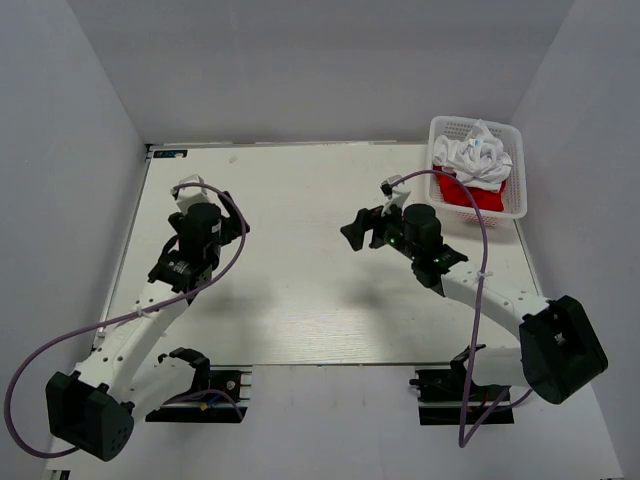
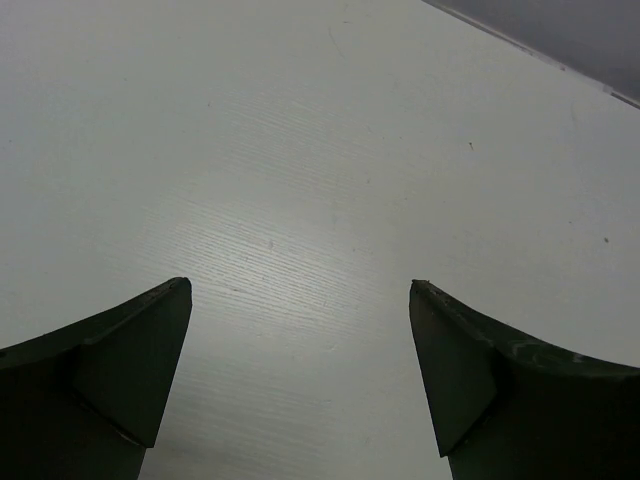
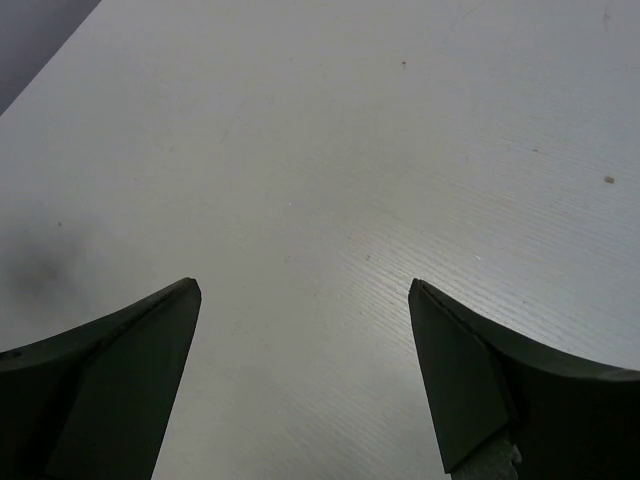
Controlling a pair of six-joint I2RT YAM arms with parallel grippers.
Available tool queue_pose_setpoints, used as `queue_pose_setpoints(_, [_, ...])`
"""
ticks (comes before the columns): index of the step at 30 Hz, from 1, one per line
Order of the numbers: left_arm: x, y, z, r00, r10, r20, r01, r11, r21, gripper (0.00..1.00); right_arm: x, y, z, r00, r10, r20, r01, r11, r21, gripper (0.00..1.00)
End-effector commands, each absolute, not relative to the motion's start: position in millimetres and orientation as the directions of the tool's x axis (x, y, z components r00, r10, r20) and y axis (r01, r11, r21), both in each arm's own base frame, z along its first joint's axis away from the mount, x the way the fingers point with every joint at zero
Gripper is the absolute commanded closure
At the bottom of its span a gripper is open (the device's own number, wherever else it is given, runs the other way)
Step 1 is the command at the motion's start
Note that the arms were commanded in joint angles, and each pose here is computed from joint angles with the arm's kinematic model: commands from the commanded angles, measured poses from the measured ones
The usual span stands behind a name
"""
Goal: Fold and stack the t-shirts
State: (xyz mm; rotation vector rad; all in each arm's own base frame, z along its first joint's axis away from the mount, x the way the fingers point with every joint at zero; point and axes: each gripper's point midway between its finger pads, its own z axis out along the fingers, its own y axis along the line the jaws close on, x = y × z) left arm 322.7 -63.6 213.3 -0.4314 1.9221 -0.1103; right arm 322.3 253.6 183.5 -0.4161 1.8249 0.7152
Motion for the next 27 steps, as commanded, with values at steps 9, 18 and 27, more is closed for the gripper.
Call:
queue_pose_setpoints(9, [317, -56, 222, -0.287, -0.353, -0.890, -0.252, 0.925, -0.286, 0.00, 323, 266, 195, -0.336, 0.073, -0.939, -0.638, 0.716, 0.284, 0.10])
queue_pose_setpoints(18, [318, -55, 218, -0.300, -0.345, -0.889, -0.266, 0.925, -0.270, 0.00, 373, 221, 180, -0.478, 0.090, -0.874, -0.279, 0.927, 0.249, 0.10])
queue_pose_setpoints(27, [320, -57, 220, -0.296, -0.350, -0.889, -0.256, 0.925, -0.279, 0.00, 424, 50, 176, -0.529, 0.358, -0.769, 0.295, 0.928, 0.229, 0.10])
